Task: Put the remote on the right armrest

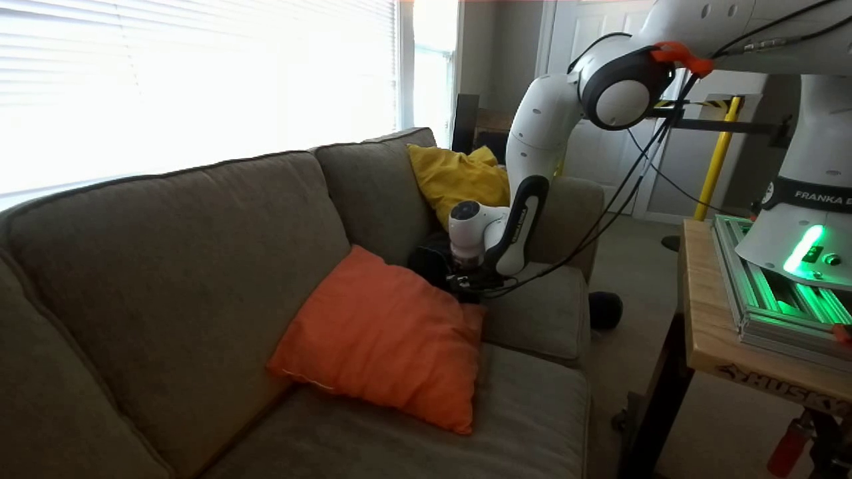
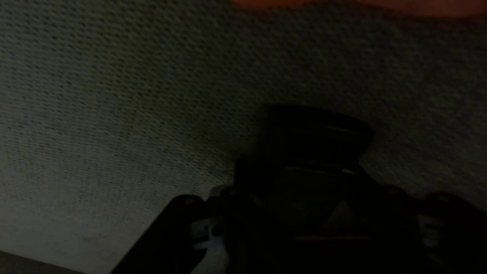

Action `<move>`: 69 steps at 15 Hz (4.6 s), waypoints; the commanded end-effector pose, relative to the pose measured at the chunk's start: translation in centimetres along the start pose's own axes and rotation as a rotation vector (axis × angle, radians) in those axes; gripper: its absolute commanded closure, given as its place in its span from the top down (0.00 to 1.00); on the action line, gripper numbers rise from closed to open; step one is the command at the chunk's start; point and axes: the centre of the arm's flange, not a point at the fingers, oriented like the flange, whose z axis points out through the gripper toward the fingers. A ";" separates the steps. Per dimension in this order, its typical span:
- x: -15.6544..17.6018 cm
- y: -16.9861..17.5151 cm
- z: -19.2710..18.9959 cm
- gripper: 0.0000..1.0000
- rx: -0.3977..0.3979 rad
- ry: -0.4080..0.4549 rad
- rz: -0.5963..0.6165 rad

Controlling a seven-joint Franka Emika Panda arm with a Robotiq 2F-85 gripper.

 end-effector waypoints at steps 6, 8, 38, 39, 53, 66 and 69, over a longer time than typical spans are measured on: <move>0.8 2.5 -0.6 0.35 -0.012 -0.018 0.091; 0.1 3.5 -1.4 0.35 -0.021 -0.013 0.150; 2.3 9.7 -2.1 1.00 -0.091 -0.058 0.340; 2.6 9.5 -1.1 1.00 -0.079 -0.059 0.345; 3.5 6.4 4.1 1.00 -0.015 -0.066 0.355; 3.4 6.8 4.0 0.36 -0.029 -0.088 0.387; 1.9 7.6 2.1 0.36 -0.047 -0.075 0.408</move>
